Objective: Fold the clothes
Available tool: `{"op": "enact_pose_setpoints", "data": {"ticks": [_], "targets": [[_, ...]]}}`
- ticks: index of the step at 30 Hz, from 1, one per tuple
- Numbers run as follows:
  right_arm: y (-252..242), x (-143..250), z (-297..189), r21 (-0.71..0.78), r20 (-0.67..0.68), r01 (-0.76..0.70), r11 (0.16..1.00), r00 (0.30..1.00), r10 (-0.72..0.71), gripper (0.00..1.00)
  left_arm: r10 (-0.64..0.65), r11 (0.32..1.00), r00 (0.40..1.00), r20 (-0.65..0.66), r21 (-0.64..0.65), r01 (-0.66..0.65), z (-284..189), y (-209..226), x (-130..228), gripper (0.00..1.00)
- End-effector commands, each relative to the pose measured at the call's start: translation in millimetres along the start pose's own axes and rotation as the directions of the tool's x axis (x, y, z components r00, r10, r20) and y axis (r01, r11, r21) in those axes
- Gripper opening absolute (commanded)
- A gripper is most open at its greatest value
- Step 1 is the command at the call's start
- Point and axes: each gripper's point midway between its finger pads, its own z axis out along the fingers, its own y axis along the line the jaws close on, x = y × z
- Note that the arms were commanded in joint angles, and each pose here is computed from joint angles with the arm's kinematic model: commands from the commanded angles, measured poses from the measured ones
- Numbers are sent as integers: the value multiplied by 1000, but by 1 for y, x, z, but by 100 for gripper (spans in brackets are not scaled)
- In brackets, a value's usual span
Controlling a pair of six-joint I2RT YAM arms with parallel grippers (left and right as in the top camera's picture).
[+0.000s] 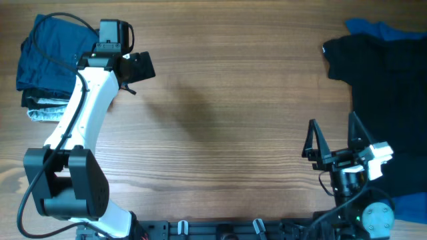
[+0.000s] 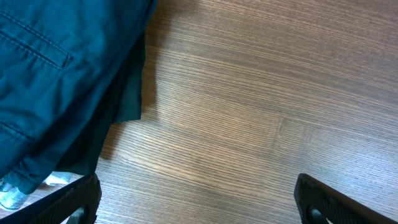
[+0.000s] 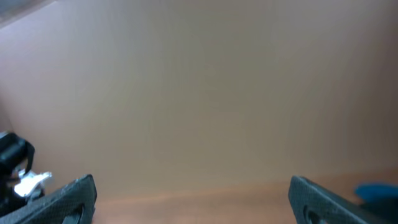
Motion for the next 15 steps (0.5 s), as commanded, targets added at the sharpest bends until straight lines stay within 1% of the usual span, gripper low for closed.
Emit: {"op": "enact_pose_setpoints", "data": {"ticks": [1,6,10,15], "targets": [[-11,23,0,16,13,12,1000,1000,-12,100,-3,1000,1000,5,-4,3,-1,1,-1,100],[-19,51,-1,28,-27,15,999,1000,-14,99,-3,1000,1000,5,-4,3,-1,1,-1,100],[-22,63,-2,31,-81,89,996,993,-87,99,-3,1000,1000,5,-5,3,-1,1,-1,100],[-30,90,-6,36,-196,188,981,964,-178,99,-3,1000,1000,5,-4,3,-1,1,-1,100]]}}
